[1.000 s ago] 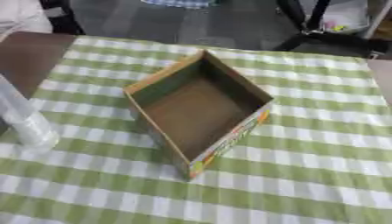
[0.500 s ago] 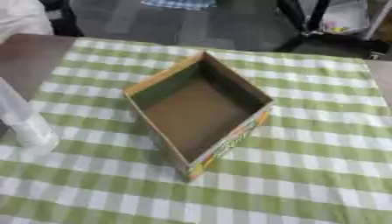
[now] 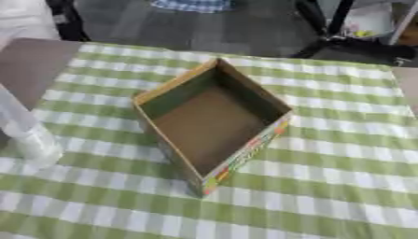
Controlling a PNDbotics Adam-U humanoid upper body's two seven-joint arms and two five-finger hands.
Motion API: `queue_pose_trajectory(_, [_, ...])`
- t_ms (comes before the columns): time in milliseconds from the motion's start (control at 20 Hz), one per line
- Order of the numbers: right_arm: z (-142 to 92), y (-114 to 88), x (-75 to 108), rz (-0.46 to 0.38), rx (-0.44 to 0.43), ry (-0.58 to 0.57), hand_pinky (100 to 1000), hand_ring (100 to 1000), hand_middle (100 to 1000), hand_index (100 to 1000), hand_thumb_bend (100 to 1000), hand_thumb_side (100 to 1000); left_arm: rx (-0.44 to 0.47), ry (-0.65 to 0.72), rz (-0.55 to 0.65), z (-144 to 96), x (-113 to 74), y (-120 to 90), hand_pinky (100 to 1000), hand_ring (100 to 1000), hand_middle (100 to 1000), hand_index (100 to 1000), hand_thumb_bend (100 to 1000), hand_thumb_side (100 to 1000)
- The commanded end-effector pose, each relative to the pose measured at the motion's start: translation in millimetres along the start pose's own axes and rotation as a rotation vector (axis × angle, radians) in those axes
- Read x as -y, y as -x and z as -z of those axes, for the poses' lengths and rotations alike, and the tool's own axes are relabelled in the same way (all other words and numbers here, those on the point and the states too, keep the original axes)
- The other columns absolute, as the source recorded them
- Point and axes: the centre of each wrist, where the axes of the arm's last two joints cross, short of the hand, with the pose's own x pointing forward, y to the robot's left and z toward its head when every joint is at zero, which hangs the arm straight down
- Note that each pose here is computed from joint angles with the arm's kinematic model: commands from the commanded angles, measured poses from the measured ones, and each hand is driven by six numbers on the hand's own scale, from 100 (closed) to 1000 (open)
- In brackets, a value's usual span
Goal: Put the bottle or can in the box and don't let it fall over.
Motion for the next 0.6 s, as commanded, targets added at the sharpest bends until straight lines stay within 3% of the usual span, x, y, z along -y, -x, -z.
queue_pose_trajectory(50, [4,-6,0.9,-0.017,0.014,-0.018,920,1000,1000,1000,100,605,0.005,0.021,0.05,6,-17.2,-9,1000,1000,985,1000,311,480])
queue_pose_trajectory(600, [5,-5,-0.1,-0.014,0.012,-0.027,920,1000,1000,1000,100,604,-0.005,0.089,0.081,19,-27.4,-6,1000,1000,986,1000,316,481])
